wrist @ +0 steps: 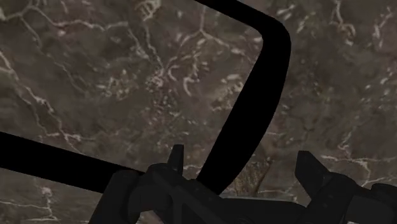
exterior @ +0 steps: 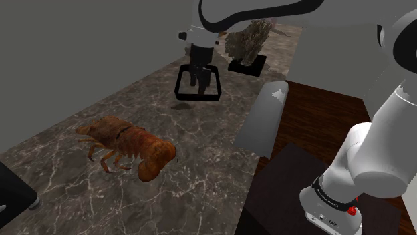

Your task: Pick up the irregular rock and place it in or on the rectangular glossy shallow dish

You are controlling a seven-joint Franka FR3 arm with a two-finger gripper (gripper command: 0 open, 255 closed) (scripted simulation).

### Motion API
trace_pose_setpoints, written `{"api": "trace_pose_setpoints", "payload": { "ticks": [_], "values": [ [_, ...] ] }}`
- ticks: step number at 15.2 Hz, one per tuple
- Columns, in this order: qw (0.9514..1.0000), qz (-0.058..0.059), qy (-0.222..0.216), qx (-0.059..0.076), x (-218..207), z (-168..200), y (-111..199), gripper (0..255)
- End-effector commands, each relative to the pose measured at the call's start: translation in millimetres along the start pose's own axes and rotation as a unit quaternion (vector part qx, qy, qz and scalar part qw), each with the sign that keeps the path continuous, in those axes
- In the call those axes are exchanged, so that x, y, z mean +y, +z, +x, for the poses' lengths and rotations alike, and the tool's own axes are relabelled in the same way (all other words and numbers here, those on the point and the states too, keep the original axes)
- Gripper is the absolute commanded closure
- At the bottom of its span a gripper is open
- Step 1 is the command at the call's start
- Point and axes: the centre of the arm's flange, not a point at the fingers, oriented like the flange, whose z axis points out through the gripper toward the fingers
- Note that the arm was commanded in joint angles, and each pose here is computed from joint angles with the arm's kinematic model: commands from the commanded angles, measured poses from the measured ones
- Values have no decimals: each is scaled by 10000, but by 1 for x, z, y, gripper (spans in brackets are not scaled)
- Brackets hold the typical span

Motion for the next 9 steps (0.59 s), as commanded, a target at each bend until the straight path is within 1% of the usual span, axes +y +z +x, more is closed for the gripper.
{"api": "trace_pose_setpoints", "payload": {
  "ticks": [1, 4, 5, 9],
  "values": [
    [9992, 74, -395, 82, -2, 22, 1, 0],
    [9950, 179, -967, 198, -8, 57, 5, 0],
    [9935, 203, -1097, 225, -10, 65, 6, 0],
    [9935, 203, -1097, 225, -11, 66, 27, 0]
  ]
}}
